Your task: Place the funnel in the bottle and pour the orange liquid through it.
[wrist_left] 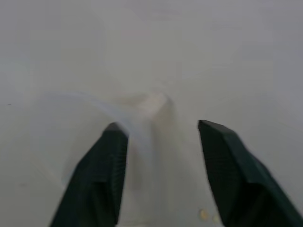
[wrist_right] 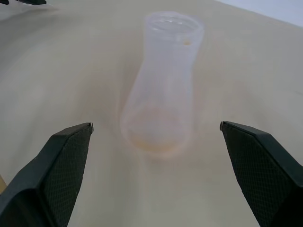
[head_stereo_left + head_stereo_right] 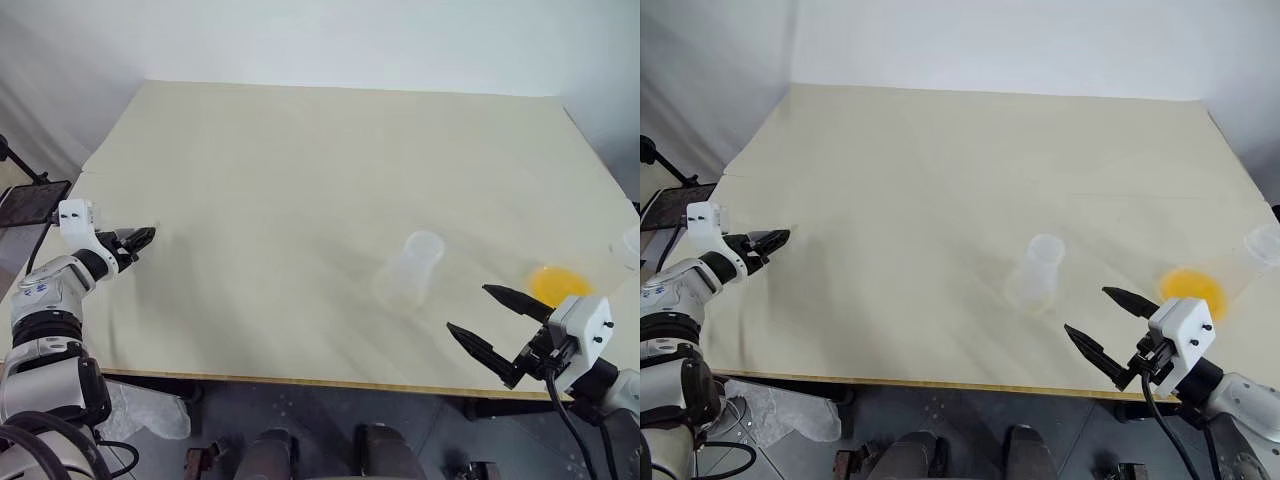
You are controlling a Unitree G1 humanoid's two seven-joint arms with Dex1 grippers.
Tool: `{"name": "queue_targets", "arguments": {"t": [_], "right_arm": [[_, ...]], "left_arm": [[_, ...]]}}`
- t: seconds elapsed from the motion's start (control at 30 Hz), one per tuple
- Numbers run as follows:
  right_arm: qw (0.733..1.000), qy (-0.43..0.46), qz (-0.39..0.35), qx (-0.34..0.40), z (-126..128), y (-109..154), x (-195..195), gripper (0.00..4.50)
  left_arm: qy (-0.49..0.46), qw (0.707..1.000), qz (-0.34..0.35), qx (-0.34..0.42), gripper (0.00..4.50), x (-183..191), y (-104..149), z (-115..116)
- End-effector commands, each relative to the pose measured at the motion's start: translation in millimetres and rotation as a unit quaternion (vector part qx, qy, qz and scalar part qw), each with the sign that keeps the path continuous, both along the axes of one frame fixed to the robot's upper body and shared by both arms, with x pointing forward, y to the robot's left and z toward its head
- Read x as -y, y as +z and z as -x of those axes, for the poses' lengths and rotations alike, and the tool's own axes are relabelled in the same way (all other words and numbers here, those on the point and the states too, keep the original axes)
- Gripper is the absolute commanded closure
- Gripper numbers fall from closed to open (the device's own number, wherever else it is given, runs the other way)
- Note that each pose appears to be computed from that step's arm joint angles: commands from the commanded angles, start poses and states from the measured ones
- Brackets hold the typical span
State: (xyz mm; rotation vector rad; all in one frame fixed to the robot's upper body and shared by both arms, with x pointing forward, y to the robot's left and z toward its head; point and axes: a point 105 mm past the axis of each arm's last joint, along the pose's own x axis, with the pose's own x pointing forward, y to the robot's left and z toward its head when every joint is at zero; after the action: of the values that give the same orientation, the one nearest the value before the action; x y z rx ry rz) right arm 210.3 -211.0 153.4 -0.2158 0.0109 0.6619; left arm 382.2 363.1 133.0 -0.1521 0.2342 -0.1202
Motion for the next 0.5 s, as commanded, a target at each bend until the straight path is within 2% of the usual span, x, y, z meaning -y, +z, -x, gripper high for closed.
{"name": "queue_targets", "arguments": {"t": [0.03, 0.13, 0.27, 0.37, 0.43, 0.5], "right_arm": [[1.0, -0.003, 0.009, 0.028, 1.3, 12.7, -0.1, 0.0], [0.999, -0.005, 0.008, 0.03, -0.2, 12.8, 0.3, 0.0], [0.999, -0.006, 0.008, 0.033, -3.0, 12.7, 0.8, 0.0], [0.999, -0.008, 0.009, 0.038, -6.3, 13.9, 1.2, 0.0], [0.999, -0.012, 0.008, 0.046, -7.9, 16.1, 2.4, 0.0], [0.999, -0.016, 0.004, 0.051, -7.7, 18.6, 5.3, 0.0]], "left_arm": [[-0.004, 1.0, -0.013, 0.027, 3.5, -4.7, 22.6, -1.8], [-0.02, 0.999, -0.023, 0.038, 4.42, 0.7, 31.2, -4.9], [-0.068, 0.994, -0.031, 0.075, 4.47, 22.5, 51.3, -13.4], [-0.125, 0.986, -0.04, 0.102, 4.47, 52.3, 70.6, -22.6], [-0.23, 0.959, -0.052, 0.156, 4.47, 106.4, 97.1, -31.1], [-0.304, 0.93, -0.052, 0.2, 4.47, 145.3, 115.7, -31.1]]}}
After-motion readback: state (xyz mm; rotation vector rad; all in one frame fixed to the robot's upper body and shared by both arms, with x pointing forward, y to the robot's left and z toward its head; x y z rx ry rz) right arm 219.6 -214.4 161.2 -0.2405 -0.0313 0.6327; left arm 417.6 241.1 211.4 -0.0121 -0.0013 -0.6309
